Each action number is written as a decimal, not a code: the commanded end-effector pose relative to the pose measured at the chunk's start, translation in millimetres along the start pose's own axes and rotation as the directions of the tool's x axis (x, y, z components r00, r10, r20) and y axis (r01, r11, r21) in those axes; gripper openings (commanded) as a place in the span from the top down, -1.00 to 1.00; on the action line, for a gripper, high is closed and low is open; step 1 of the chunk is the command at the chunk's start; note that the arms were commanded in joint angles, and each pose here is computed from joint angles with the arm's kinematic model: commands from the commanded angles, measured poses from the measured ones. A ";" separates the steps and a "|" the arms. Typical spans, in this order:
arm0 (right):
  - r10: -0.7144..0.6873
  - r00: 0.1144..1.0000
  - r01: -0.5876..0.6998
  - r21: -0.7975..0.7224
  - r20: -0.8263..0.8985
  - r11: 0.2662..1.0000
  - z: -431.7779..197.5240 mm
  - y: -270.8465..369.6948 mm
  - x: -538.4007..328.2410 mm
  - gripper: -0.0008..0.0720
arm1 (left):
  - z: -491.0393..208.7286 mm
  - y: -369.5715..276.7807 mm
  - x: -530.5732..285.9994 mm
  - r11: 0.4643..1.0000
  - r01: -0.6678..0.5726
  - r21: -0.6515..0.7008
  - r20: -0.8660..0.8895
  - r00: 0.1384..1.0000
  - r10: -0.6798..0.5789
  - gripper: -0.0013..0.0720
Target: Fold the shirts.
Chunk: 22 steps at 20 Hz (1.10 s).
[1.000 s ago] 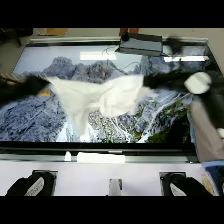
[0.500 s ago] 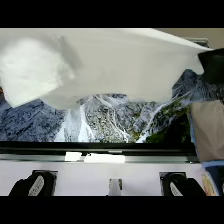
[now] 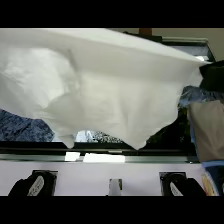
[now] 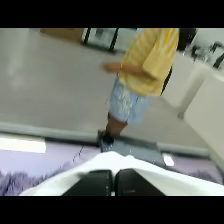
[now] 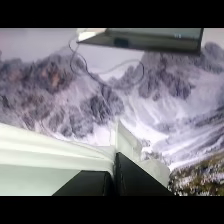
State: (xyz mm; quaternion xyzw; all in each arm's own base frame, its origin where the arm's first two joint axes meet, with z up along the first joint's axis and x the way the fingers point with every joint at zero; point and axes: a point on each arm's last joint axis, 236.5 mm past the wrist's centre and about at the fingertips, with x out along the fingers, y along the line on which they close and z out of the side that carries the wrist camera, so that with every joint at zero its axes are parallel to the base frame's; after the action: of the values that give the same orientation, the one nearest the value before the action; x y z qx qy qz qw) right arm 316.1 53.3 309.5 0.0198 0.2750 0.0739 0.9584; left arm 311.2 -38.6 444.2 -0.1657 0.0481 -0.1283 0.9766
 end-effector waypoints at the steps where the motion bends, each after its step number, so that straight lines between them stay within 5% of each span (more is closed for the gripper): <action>1: -0.024 0.958 0.031 0.021 -0.287 0.999 -61.8 -8.2 85.5 0.91 | -113.0 57.3 64.6 0.997 -0.054 -0.063 -0.392 0.920 0.025 0.88; 6: -0.028 0.961 0.090 0.213 -0.275 0.973 -81.6 -15.6 238.2 0.91 | -233.5 106.0 179.3 0.991 -0.062 -0.119 -0.587 0.809 -0.019 0.87; 14: 0.052 0.925 0.123 0.427 -0.376 0.896 -132.1 -0.3 298.7 0.90 | -386.2 141.1 216.6 0.944 -0.201 -0.262 -0.807 0.582 -0.100 0.86; 15: 0.061 0.920 0.125 0.436 -0.388 0.891 -137.3 1.4 302.2 0.89 | -399.7 136.7 212.9 0.943 -0.200 -0.267 -0.830 0.544 -0.119 0.74; 16: 0.059 0.918 0.127 0.432 -0.391 0.893 -138.6 0.6 302.9 0.58 | -405.4 134.6 209.7 0.942 -0.200 -0.270 -0.842 0.523 -0.130 0.32; 17: 0.042 0.914 0.138 0.409 -0.403 0.902 -137.4 -7.4 298.5 -0.15 | -405.0 135.4 204.7 0.941 -0.202 -0.271 -0.851 0.508 -0.137 -0.51; 18: 0.018 0.905 0.163 0.384 -0.425 0.909 -136.3 -21.2 290.4 -0.53 | -400.8 142.7 196.1 0.945 -0.204 -0.257 -0.866 0.482 -0.132 -0.89; 20: -0.056 0.859 0.229 0.283 -0.509 0.931 -144.7 -64.3 260.5 -0.52 | -392.2 180.4 166.5 0.955 -0.246 -0.164 -0.916 0.397 -0.055 -0.80; 22: -0.094 0.760 0.302 0.222 -0.643 0.927 -174.4 -114.3 222.7 -0.46 | -394.9 221.7 124.7 0.938 -0.336 -0.090 -0.961 0.278 0.007 -0.17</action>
State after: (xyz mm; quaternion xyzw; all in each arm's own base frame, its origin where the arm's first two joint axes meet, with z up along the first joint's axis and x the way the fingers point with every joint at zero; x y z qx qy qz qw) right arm 471.7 27.1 44.6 0.1617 0.5080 -0.0473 0.8447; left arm 470.1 -41.8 9.7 -0.2128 0.5784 -0.1299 0.7768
